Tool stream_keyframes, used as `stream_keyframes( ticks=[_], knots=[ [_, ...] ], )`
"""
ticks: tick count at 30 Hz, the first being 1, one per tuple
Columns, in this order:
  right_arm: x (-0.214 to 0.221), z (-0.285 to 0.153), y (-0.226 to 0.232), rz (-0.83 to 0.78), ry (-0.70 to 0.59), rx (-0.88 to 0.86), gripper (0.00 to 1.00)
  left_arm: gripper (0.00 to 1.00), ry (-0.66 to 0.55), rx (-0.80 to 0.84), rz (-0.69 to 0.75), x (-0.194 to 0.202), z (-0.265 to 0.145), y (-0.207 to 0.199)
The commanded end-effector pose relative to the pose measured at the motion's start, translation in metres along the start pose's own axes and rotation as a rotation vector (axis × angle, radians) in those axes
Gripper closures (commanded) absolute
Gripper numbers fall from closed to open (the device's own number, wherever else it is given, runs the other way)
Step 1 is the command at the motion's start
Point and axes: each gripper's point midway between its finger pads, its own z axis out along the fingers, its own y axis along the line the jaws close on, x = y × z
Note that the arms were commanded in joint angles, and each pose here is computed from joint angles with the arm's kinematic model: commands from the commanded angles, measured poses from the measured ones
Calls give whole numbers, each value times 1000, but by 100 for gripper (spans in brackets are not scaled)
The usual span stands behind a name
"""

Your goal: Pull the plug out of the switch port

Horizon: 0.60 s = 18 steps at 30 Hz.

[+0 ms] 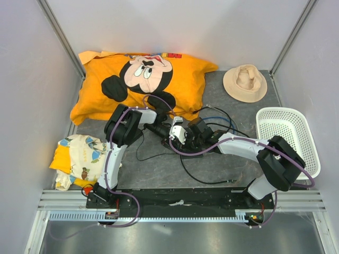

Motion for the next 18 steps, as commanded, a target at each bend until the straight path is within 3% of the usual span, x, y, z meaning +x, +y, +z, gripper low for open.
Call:
stream_keyframes(
  ticks=[1,4,8,11,15,16,18],
  knots=[
    [77,7,35,83,250,-100,100,94,68,4,-28,25,22,12],
    [77,7,34,82,249,-96,100,98,66,0,-15,26,20,9],
    [80,5,34,78,257,-85,100,98,-8,-77,181,3,11,7],
    [82,4,34,73,262,-87,100,98,-58,-105,228,3,10,1],
    [82,3,35,66,262,-90,100,98,-16,71,107,4,12,-20],
    [84,3,35,63,263,-91,100,98,2,110,104,9,17,-10],
    [86,2,35,56,268,-89,100,98,27,183,3,5,12,-31]
  ],
)
